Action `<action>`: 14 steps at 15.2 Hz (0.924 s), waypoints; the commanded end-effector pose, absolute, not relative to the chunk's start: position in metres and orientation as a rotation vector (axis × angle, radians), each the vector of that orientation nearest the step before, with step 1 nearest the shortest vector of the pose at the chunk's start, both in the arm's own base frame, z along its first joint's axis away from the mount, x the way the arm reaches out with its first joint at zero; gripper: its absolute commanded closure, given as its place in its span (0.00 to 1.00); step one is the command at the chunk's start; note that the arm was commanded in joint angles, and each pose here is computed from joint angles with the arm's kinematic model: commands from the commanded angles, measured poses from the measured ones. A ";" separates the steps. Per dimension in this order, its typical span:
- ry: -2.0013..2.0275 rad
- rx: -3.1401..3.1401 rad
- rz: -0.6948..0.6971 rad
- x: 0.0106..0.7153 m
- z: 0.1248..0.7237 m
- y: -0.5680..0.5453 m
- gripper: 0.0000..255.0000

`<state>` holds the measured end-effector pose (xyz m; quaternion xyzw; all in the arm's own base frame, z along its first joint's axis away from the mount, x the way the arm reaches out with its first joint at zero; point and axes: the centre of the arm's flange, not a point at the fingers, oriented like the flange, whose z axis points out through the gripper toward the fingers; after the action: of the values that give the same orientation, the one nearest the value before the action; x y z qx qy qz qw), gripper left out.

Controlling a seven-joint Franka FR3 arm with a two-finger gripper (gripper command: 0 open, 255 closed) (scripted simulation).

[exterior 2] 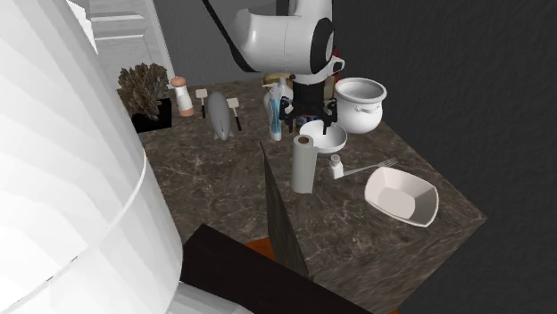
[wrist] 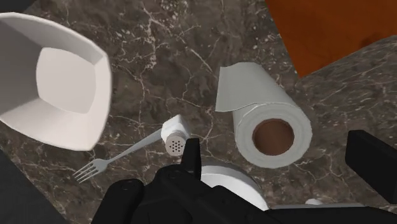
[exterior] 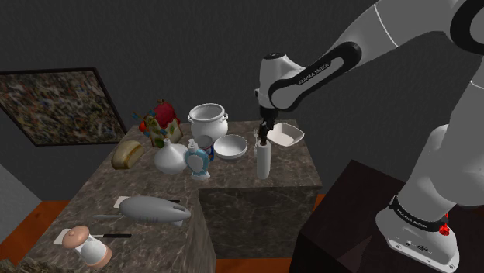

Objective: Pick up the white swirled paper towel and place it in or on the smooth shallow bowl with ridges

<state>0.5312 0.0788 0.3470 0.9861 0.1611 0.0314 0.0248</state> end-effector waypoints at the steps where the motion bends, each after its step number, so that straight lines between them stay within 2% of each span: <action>1: 0.545 3.045 0.100 0.546 0.325 0.091 0.00; 10: 0.569 3.043 0.101 0.556 0.276 0.096 0.00; 14: 0.569 3.043 0.101 0.556 0.276 0.096 0.00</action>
<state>0.5562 0.0955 0.2760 0.9822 0.1836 0.0326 0.0222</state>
